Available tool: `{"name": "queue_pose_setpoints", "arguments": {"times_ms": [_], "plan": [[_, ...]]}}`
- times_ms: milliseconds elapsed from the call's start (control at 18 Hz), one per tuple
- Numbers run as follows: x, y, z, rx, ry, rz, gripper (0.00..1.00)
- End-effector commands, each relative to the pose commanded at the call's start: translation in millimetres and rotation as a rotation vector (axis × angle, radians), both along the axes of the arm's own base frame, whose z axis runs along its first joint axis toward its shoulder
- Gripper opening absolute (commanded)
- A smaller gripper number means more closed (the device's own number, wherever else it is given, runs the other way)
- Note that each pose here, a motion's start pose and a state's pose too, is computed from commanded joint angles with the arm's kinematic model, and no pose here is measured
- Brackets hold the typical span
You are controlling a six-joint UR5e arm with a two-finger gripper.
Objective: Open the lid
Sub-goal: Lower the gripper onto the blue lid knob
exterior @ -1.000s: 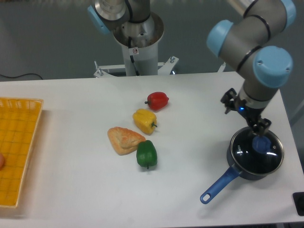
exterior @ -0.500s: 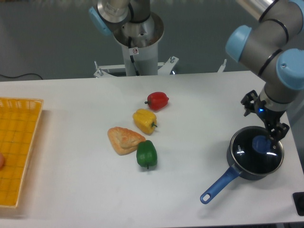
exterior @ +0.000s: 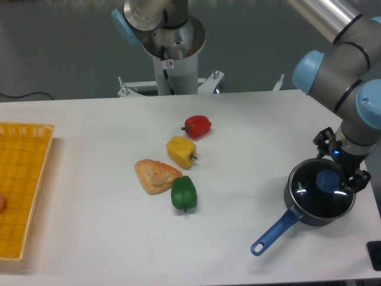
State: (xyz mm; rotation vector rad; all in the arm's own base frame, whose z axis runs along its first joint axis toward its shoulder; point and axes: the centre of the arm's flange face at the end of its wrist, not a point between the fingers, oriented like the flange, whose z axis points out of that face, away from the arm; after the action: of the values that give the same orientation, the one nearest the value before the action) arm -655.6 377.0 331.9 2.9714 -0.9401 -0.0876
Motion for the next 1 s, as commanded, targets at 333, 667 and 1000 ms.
{"name": "queue_pose_setpoints", "arguments": {"times_ms": [333, 667, 1000], "plan": [[-3.8, 2.8, -13.3, -0.002, -0.005, -0.035, 1.0], [-1.8, 1.7, -22.5, -0.011, -0.021, -0.043, 1.0], [0.6, 0.0, -27.5, -0.023, -0.032, -0.043, 1.0]]}}
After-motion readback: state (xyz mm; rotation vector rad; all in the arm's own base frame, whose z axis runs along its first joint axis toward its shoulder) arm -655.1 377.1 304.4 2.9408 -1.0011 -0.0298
